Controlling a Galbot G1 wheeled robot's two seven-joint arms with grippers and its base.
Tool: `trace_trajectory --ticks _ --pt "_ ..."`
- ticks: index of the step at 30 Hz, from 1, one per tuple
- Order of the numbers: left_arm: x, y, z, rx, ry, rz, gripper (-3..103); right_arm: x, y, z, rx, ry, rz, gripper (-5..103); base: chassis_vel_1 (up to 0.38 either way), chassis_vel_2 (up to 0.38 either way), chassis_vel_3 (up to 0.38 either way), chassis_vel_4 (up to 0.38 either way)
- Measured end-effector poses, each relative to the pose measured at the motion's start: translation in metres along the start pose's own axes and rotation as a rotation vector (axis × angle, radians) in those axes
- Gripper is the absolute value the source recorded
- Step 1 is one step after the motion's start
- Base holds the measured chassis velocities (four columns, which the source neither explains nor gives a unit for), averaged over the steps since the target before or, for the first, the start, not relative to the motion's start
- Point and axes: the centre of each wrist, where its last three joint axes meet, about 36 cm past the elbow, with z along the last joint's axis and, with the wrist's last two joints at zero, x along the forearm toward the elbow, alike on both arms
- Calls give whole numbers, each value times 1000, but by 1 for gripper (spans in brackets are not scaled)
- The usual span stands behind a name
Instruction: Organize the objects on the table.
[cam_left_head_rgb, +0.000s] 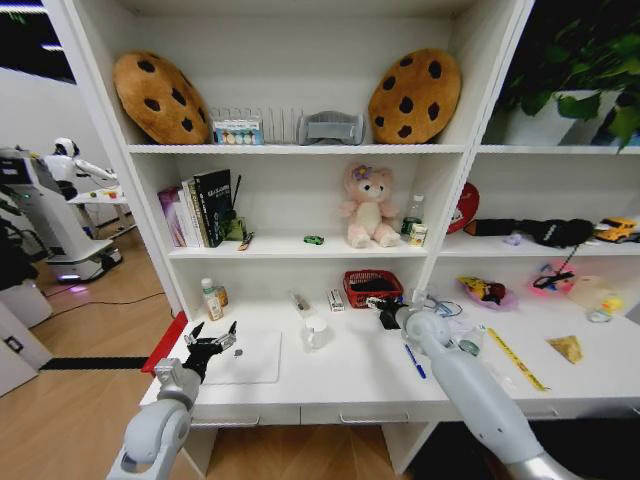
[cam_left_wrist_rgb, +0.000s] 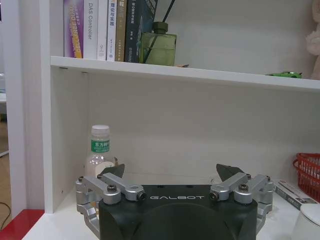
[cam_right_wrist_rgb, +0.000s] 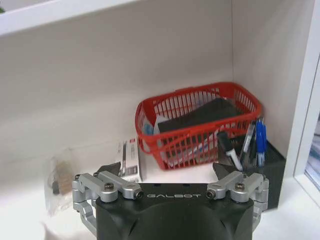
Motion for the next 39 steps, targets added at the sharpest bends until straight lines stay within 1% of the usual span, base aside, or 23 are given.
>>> trace_trajectory --ticks 1,2,4,5,9,15,17,18,20,22,28,31,34,35,37,39 --pt "0 0 0 0 0 0 100 9 6 8 4 11 19 100 0 0 0 0" --pt "0 0 0 0 0 0 100 9 6 8 4 11 19 100 0 0 0 0" --pt "0 0 0 0 0 0 100 21 9 18 3 42 51 100 0 0 0 0" --pt "0 0 0 0 0 0 100 21 9 18 3 42 51 100 0 0 0 0" --pt "0 0 0 0 0 0 100 46 6 35 9 84 102 100 0 0 0 0" --pt "0 0 0 0 0 0 100 71 6 46 15 124 133 100 0 0 0 0" --pt "0 0 0 0 0 0 100 85 2 53 30 172 134 100 0 0 0 0" --pt "0 0 0 0 0 0 100 85 2 53 30 172 134 100 0 0 0 0" --pt "0 0 0 0 0 0 100 96 -6 62 44 217 137 100 0 0 0 0" --pt "0 0 0 0 0 0 100 102 -8 65 43 227 138 100 0 0 0 0" --pt "0 0 0 0 0 0 100 120 -14 72 36 236 141 100 0 0 0 0" --pt "0 0 0 0 0 0 100 127 -19 75 28 238 159 100 0 0 0 0" --pt "0 0 0 0 0 0 100 127 -32 80 29 230 209 100 0 0 0 0" --pt "0 0 0 0 0 0 100 127 -32 80 29 230 209 100 0 0 0 0" --pt "0 0 0 0 0 0 100 122 -42 81 45 206 255 100 0 0 0 0" --pt "0 0 0 0 0 0 100 121 -46 81 51 194 270 100 0 0 0 0"
